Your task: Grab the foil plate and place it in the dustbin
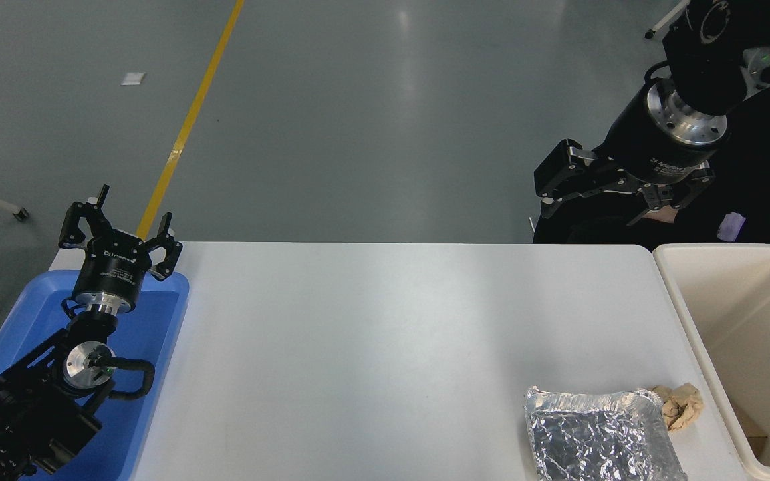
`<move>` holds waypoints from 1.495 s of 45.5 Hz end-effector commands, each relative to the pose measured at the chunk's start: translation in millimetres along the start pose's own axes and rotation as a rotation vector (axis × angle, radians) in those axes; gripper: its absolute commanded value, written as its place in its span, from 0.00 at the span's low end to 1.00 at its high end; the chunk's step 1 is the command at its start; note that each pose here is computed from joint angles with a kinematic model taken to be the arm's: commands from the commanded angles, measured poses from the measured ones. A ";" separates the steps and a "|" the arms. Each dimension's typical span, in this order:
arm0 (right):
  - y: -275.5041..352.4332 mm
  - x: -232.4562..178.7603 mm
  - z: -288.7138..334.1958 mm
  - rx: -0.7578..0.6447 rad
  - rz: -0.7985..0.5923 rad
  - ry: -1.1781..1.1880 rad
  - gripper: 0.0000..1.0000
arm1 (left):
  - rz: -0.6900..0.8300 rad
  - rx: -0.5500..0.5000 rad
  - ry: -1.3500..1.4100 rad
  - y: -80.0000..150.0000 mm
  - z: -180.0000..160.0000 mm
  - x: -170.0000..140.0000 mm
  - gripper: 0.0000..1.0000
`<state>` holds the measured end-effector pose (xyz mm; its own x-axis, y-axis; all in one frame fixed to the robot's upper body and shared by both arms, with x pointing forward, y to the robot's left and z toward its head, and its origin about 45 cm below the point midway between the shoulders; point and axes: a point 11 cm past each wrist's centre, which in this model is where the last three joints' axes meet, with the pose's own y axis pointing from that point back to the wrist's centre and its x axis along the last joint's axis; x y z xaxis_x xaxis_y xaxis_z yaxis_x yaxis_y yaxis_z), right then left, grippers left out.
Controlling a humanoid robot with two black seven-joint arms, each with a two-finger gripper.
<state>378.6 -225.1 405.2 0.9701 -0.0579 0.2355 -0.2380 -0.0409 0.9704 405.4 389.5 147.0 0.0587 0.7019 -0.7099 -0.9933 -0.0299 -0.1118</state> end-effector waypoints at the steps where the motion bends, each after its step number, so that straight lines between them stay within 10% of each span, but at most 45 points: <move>1: -3.5 -1.3 0.7 0.000 -0.009 -0.002 1.00 | -0.001 0.000 0.000 0.0 0.1 -0.2 0.99; 68: -22.2 -9.3 6.8 0.001 -0.061 -0.020 1.00 | 0.001 0.001 -0.001 -0.5 -0.7 -0.6 0.99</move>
<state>376.8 -228.1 389.5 0.9779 -0.0680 0.1976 -0.2008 -0.0436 0.9787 405.7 389.0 146.7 0.0572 0.7026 -0.7093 -0.9935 -0.0303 -0.1100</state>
